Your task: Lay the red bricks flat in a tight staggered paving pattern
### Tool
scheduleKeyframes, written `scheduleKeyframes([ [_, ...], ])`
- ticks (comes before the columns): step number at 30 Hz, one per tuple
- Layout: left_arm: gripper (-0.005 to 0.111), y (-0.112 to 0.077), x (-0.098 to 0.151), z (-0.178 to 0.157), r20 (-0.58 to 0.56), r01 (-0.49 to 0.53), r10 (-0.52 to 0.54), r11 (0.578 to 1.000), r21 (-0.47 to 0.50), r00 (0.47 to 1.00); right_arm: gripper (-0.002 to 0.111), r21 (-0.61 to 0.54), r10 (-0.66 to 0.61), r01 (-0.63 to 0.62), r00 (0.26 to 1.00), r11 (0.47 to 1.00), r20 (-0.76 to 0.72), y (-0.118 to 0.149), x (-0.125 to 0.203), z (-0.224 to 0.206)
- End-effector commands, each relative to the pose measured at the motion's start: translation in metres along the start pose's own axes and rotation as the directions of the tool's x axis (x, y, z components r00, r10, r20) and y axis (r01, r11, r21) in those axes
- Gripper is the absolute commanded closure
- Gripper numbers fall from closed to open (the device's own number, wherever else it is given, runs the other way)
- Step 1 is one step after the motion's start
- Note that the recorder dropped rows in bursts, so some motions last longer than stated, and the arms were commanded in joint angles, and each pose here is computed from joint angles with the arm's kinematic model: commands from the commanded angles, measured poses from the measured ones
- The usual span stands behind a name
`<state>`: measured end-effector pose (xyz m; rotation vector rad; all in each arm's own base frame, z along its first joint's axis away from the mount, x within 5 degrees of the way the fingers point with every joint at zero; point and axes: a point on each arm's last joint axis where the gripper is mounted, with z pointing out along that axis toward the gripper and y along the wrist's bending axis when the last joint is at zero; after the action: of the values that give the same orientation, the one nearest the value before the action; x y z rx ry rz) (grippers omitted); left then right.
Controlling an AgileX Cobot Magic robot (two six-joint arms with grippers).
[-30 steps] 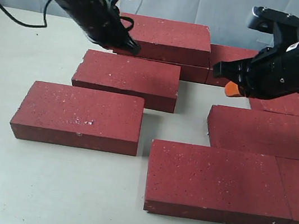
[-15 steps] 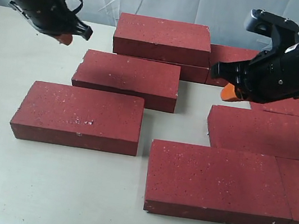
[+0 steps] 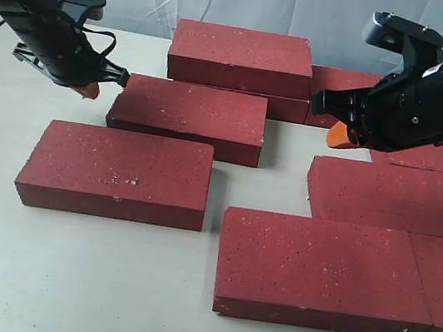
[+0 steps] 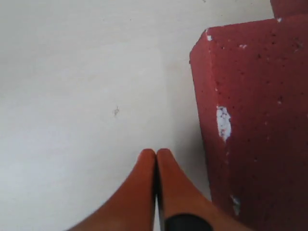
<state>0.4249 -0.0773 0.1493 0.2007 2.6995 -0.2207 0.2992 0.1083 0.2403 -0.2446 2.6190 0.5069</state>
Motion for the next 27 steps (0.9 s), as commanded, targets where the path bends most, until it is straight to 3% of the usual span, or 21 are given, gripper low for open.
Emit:
scheduleKeyframes([
  [1,0.107,-0.001,0.004,0.016,-0.008,0.101,-0.101,0.994,0.044,0.995,0.108,-0.001,-0.003,0.003,1.0,1.0,0.017,0.001,-0.003,-0.001],
  [12,0.107,-0.011,0.007,0.019,-0.062,0.194,-0.188,0.974,0.117,0.98,0.108,0.003,-0.008,0.008,1.0,1.0,0.016,0.0,-0.002,-0.001],
  [27,0.107,-0.047,0.012,0.021,-0.081,0.141,-0.13,0.977,0.159,0.988,0.108,0.003,-0.008,0.008,1.0,1.0,0.016,0.0,-0.002,-0.001],
])
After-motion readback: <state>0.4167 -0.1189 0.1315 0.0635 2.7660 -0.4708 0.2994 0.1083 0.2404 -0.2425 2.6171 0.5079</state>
